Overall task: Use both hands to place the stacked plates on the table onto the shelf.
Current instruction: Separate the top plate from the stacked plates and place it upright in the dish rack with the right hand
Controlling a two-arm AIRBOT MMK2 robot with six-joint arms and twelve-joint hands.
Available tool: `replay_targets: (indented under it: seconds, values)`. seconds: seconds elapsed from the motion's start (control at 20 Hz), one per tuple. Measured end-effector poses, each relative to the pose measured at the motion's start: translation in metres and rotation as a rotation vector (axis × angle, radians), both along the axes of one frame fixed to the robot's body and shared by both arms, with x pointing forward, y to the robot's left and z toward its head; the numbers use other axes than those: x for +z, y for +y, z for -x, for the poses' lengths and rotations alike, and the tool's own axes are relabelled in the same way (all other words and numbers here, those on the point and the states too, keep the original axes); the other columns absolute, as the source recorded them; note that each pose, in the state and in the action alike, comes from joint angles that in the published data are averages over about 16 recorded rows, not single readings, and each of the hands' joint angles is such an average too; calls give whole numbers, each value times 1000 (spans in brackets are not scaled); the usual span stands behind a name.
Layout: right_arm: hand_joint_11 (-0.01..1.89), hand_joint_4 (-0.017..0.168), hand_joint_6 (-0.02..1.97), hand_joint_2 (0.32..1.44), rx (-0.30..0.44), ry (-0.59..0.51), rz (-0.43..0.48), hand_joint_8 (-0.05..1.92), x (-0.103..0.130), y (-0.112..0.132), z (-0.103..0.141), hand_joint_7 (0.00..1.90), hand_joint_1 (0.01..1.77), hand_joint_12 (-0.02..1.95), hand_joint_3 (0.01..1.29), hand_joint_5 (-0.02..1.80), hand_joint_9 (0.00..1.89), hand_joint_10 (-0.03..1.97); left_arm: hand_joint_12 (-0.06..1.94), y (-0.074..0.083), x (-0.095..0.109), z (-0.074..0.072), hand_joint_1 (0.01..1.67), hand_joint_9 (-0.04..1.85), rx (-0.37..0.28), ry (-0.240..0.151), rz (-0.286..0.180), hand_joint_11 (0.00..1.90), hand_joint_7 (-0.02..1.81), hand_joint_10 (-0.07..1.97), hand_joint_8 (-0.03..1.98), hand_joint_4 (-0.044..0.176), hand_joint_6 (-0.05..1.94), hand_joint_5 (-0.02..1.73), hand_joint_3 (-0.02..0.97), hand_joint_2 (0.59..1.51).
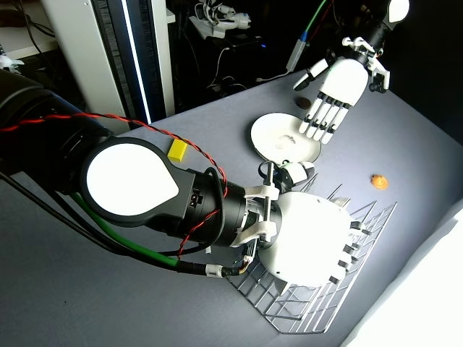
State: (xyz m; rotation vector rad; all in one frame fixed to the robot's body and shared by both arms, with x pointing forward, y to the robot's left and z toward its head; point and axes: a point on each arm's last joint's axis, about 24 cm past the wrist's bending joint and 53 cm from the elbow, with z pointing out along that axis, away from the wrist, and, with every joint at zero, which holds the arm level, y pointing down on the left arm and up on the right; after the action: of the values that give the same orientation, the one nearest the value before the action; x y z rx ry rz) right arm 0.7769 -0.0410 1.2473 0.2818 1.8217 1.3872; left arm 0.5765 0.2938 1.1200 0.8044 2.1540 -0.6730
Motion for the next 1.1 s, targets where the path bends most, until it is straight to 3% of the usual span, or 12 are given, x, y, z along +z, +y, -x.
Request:
replay_targets:
  seconds: [0.25,0.65,0.8,1.1]
  values:
    - [221,-4,388,908,-3,-11,3,684,4,-1,-1,343,580,1501,15,282,209,1099,173,-1,0,0,19,124,-1,1,1,20,146,-10,4,2,9,159,16,1139]
    - [48,-3,1030,904,-9,-27,10,1489,9,-2,-2,77,595,1753,16,90,48,1616,186,-1,0,1,19,117,-1,1,2,20,140,-3,5,2,9,151,16,1142]
    - [24,-3,1183,904,-9,-27,11,1571,9,-2,-2,41,612,1825,16,43,29,1697,188,-1,0,1,19,117,-1,1,2,20,142,-1,4,3,9,152,16,1142]
    - [22,-3,1199,904,-9,-29,11,1530,10,-2,-2,19,645,1820,16,18,22,1658,229,-1,0,1,20,126,-1,1,2,20,153,-1,5,2,9,161,15,1143]
